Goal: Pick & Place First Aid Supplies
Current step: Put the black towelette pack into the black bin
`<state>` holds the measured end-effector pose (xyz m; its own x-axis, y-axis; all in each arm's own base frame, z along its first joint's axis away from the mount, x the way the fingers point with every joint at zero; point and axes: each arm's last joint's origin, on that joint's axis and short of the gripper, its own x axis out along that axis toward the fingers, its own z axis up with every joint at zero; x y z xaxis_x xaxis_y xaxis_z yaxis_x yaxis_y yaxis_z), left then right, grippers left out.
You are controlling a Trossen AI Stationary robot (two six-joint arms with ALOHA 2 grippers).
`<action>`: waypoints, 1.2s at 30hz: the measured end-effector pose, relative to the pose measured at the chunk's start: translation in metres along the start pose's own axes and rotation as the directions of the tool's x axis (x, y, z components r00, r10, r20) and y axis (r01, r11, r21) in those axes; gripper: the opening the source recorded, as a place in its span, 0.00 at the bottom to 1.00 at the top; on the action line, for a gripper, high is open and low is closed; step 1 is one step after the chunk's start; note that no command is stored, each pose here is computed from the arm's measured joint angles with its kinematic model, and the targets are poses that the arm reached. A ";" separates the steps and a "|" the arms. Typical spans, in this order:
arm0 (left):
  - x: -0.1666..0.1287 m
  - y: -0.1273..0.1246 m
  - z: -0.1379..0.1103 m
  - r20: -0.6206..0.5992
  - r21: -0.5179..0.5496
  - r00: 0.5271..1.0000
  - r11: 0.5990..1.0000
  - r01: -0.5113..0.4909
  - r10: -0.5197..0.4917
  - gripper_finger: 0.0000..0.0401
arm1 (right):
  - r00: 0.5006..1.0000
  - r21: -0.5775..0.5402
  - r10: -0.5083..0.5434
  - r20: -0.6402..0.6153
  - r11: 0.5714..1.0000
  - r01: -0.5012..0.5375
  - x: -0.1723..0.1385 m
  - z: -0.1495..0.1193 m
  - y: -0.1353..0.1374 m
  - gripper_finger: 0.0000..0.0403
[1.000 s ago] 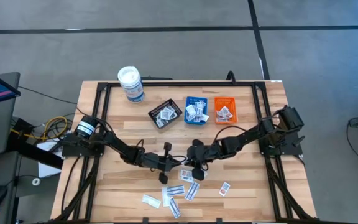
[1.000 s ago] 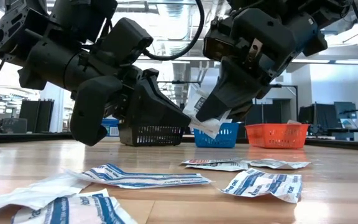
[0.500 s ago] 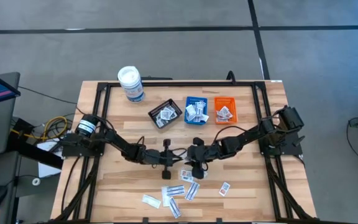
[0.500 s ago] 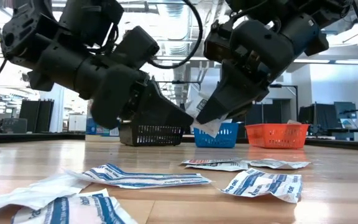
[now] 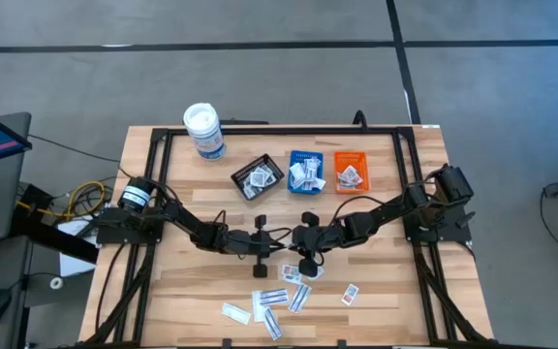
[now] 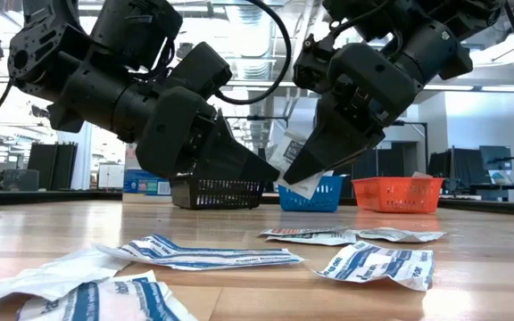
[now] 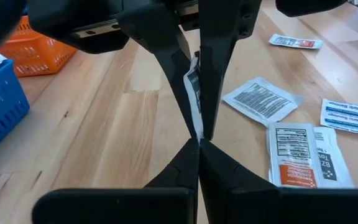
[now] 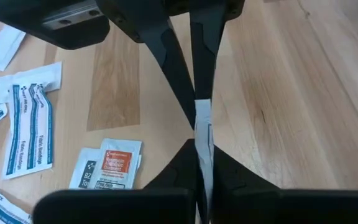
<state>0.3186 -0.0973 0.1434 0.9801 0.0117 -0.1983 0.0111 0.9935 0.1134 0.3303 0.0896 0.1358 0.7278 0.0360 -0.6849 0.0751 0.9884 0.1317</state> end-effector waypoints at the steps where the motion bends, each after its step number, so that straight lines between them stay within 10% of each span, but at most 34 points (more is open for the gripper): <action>1: 0.000 0.000 0.000 0.000 0.000 1.000 1.000 0.000 0.000 0.02 | 1.000 0.000 0.000 0.000 1.000 0.000 0.000 0.000 0.000 0.01; 14: 0.000 0.000 0.000 -0.004 0.001 1.000 1.000 -0.017 0.017 0.02 | 0.997 0.020 -0.076 0.022 0.997 0.076 -0.001 -0.002 0.004 0.25; 22: -0.012 0.012 0.019 -0.018 0.087 0.966 0.963 -0.256 0.259 0.02 | 0.995 0.073 -0.097 -0.029 0.992 0.099 -0.001 -0.007 0.002 0.35; 27: -0.038 0.034 0.051 -0.033 0.149 0.872 0.865 -0.479 0.489 0.02 | 0.993 0.067 -0.106 -0.055 0.992 0.109 -0.002 -0.011 0.001 0.39; 32: -0.063 0.076 0.074 -0.012 0.030 0.745 0.745 -0.666 0.666 0.02 | 0.993 0.066 -0.106 -0.058 0.992 0.110 -0.002 -0.011 0.001 0.41; 36: -0.071 0.107 0.065 -0.015 -0.146 0.809 0.800 -0.582 0.587 0.02 | 0.993 0.065 -0.103 -0.059 0.992 0.107 -0.002 -0.012 0.002 0.41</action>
<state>0.2627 0.0003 0.2330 0.7969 0.5943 -0.1084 -0.5910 0.8042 0.0638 0.3212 0.0929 0.1289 0.6750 -0.0576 -0.7356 0.1963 0.9750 0.1037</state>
